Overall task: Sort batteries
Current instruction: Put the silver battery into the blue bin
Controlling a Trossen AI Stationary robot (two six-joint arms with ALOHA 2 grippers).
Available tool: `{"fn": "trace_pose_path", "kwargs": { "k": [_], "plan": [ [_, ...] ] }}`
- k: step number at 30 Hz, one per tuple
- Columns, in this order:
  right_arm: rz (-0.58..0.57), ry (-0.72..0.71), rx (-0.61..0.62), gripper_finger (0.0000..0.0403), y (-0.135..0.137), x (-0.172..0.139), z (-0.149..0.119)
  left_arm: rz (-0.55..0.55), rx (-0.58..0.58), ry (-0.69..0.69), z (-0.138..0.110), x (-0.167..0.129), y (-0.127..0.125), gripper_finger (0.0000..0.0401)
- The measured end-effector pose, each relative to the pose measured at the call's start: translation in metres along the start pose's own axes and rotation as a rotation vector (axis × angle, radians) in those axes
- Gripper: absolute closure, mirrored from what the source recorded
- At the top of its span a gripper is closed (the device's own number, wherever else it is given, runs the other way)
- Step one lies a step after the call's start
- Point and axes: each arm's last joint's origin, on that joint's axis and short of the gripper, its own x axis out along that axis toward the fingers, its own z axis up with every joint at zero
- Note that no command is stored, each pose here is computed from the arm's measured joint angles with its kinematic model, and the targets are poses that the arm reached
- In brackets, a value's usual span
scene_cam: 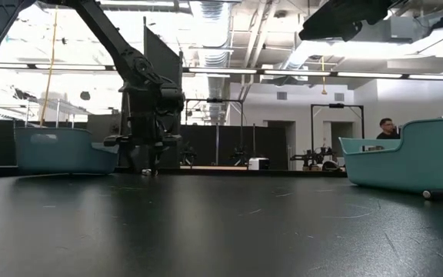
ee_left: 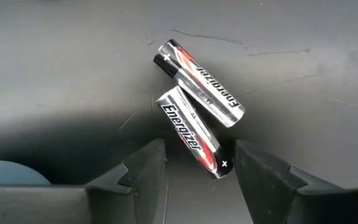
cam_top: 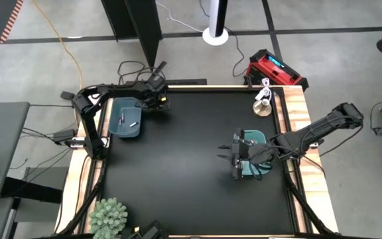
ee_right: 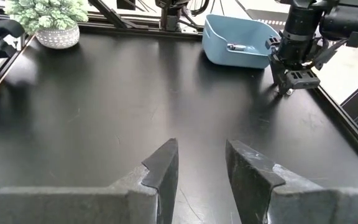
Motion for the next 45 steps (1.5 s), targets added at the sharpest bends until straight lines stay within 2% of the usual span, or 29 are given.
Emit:
{"fn": "trace_pose_path", "kwargs": {
  "k": [20,36,41,45],
  "plan": [
    [0.000,-0.003,-0.016,0.0253,0.000,0.000,0.000,-0.024,0.031,-0.004,-0.001,0.000,-0.004,0.0341],
    [0.000,-0.003,-0.016,0.0253,0.000,0.000,0.000,-0.015,0.086,-0.009,-0.016,-0.006,-0.020,0.0346],
    [0.000,-0.003,-0.016,0.0253,0.000,0.000,0.000,0.005,0.128,-0.038,-0.018,-0.018,-0.035,0.0347],
    [0.000,-0.003,-0.016,0.0253,0.000,0.000,0.000,-0.052,0.159,-0.022,-0.022,-0.034,-0.046,0.0347]
  ]
}}
